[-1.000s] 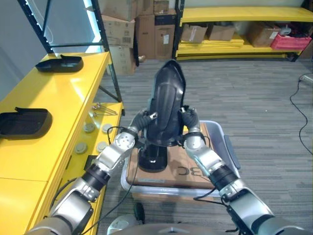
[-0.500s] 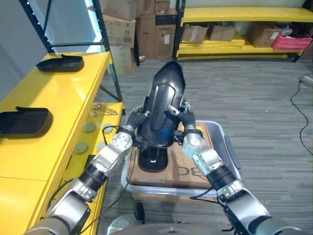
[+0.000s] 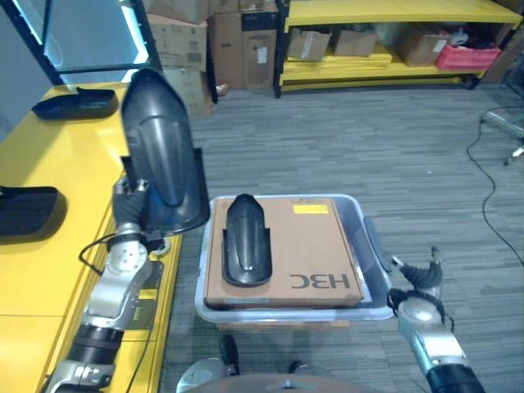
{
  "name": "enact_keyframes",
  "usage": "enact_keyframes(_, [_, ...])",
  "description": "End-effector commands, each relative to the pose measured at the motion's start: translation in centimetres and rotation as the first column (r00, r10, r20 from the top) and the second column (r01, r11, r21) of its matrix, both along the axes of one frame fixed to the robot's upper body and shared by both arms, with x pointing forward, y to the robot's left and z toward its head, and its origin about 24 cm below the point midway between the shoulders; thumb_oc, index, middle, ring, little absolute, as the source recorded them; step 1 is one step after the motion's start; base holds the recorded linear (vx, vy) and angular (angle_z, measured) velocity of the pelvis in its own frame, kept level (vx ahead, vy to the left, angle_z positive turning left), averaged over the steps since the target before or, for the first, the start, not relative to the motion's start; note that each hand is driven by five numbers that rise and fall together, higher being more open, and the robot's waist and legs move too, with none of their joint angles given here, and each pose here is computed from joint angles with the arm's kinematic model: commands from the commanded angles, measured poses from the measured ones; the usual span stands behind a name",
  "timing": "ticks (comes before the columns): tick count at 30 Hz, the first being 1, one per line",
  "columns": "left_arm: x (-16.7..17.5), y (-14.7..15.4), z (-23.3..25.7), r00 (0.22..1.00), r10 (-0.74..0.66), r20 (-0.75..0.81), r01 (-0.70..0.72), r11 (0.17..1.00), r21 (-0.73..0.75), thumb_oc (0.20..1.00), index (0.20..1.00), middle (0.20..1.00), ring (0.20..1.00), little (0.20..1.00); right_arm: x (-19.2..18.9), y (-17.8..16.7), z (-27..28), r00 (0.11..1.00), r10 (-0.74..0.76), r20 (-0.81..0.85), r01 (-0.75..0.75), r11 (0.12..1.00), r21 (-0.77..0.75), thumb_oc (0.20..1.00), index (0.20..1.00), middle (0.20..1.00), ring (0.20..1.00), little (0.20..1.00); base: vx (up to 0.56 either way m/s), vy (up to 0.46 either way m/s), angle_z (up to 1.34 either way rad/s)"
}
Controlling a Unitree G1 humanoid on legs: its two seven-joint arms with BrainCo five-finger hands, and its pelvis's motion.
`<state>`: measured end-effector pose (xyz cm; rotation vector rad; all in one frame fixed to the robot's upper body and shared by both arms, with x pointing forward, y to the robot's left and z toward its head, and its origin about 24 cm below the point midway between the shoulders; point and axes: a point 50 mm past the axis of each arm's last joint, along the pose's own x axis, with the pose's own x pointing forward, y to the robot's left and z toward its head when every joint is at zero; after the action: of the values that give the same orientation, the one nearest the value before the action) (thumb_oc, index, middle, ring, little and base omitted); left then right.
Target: Move parts from the plastic box to the shelf.
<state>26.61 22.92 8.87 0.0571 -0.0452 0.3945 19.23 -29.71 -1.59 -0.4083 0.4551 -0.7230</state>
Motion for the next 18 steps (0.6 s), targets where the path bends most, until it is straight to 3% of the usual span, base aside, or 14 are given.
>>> enact_keyframes(1, [0.6, 0.6, 4.2, 0.973, 0.017, 0.232, -0.015, 1.0, -0.009, 0.2, 0.2, 0.2, 0.2, 0.2, 2.0, 1.1, 0.0, 0.996, 0.087, -0.027, -0.087, 0.996, -0.014, 1.0, 1.0, 1.0, 1.0, 1.0, -0.05, 0.023, 0.0])
enact_keyframes(5, [-1.4, 2.6, 4.2, 0.966, 0.078, 0.245, -0.079, 0.997, -0.006, 0.2, 0.2, 0.2, 0.2, 0.2, -3.2, 1.8, -5.9, 0.949, 0.076, -0.307, -0.029, 0.988, 0.154, 1.0, 1.0, 1.0, 1.0, 1.0, -0.07, 0.031, 0.07])
enact_keyframes(6, [-1.9, 2.8, 4.2, 0.966, 0.088, 0.241, -0.092, 0.996, 0.003, 0.2, 0.2, 0.2, 0.2, 0.2, -6.9, 3.9, -9.6, 0.874, 0.082, -0.478, 0.08, 0.947, 0.31, 1.0, 1.0, 1.0, 1.0, 1.0, -0.07, 0.035, 0.16])
enact_keyframes(8, [-1.8, 2.6, 4.1, 0.97, 0.087, 0.226, -0.091, 0.996, 0.007, 0.2, 0.2, 0.2, 0.2, 0.2, -9.2, 5.7, -11.9, 0.814, 0.107, -0.571, 0.147, 0.913, 0.38, 1.0, 1.0, 1.0, 1.0, 1.0, -0.04, 0.028, 0.2])
enact_keyframes(13, [-1.2, 2.2, 3.9, 0.978, 0.057, 0.202, -0.063, 0.998, 0.024, 0.2, 0.2, 0.2, 0.2, 0.2, -11.5, 7.6, -14.2, 0.741, 0.185, -0.645, 0.185, 0.868, 0.461, 1.0, 1.0, 1.0, 1.0, 1.0, 0.0, 0.019, 0.12])
enact_keyframes(16, [-1.1, 2.0, 4.2, 0.976, 0.052, 0.211, -0.064, 0.997, 0.05, 0.2, 0.2, 0.2, 0.2, 0.2, -10.1, 8.4, -14.2, 0.716, 0.301, -0.63, 0.045, 0.881, 0.471, 1.0, 1.0, 1.0, 1.0, 1.0, 0.02, -0.013, 0.17])
enact_keyframes(18, [-0.6, 1.6, 4.5, 0.973, 0.011, 0.229, -0.025, 0.998, 0.059, 0.2, 0.2, 0.2, 0.2, 0.2, -10.7, 8.5, -14.3, 0.723, 0.291, -0.627, 0.072, 0.871, 0.486, 1.0, 1.0, 1.0, 1.0, 1.0, 0.02, -0.082, 0.28])
